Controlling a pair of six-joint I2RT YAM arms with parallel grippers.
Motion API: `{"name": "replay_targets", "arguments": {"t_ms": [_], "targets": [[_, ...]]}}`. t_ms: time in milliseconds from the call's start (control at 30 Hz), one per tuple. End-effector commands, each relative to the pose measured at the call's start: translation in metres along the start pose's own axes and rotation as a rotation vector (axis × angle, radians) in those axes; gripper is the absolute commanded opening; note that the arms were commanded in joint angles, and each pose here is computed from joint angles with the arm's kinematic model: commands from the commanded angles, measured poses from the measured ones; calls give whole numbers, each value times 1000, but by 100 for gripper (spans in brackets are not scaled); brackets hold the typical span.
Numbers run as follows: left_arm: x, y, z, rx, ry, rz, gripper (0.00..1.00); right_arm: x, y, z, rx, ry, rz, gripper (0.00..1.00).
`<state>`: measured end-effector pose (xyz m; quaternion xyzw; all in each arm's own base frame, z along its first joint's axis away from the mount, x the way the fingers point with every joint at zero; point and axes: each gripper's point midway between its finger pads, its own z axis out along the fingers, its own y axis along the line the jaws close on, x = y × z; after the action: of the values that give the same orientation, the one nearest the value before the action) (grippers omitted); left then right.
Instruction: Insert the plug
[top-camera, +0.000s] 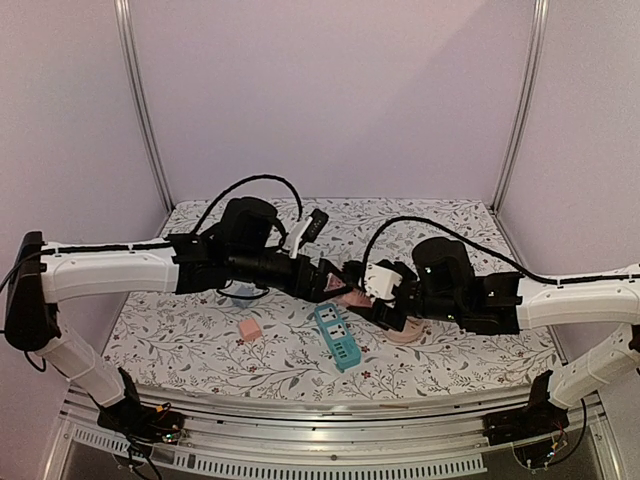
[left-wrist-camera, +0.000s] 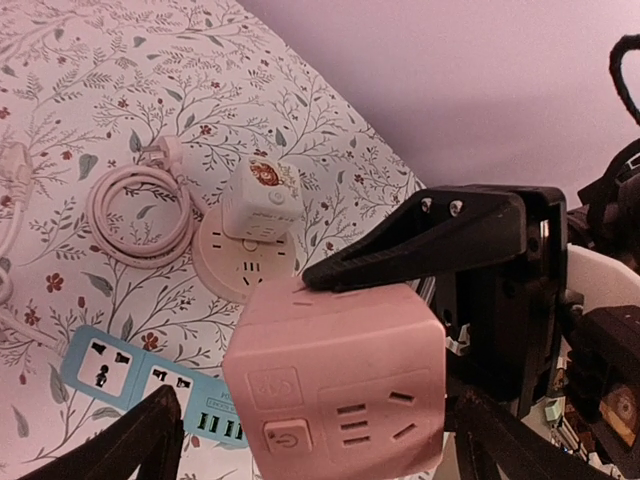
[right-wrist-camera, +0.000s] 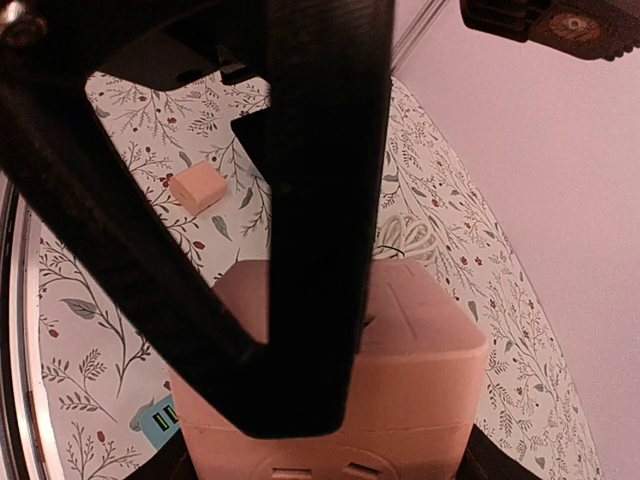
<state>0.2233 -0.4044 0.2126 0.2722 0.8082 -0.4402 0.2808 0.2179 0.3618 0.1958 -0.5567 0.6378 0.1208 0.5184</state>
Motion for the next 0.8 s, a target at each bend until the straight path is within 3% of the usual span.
{"name": "replay_targets", "arguments": {"t_ms": [0,767], "targets": [[5,-8,9,9,28,16,93,-23,-6,0,21,-57,-4,0],[17,-5,29,9,91,-2,79,-19,-2,3,25,-36,-35,0]]}}
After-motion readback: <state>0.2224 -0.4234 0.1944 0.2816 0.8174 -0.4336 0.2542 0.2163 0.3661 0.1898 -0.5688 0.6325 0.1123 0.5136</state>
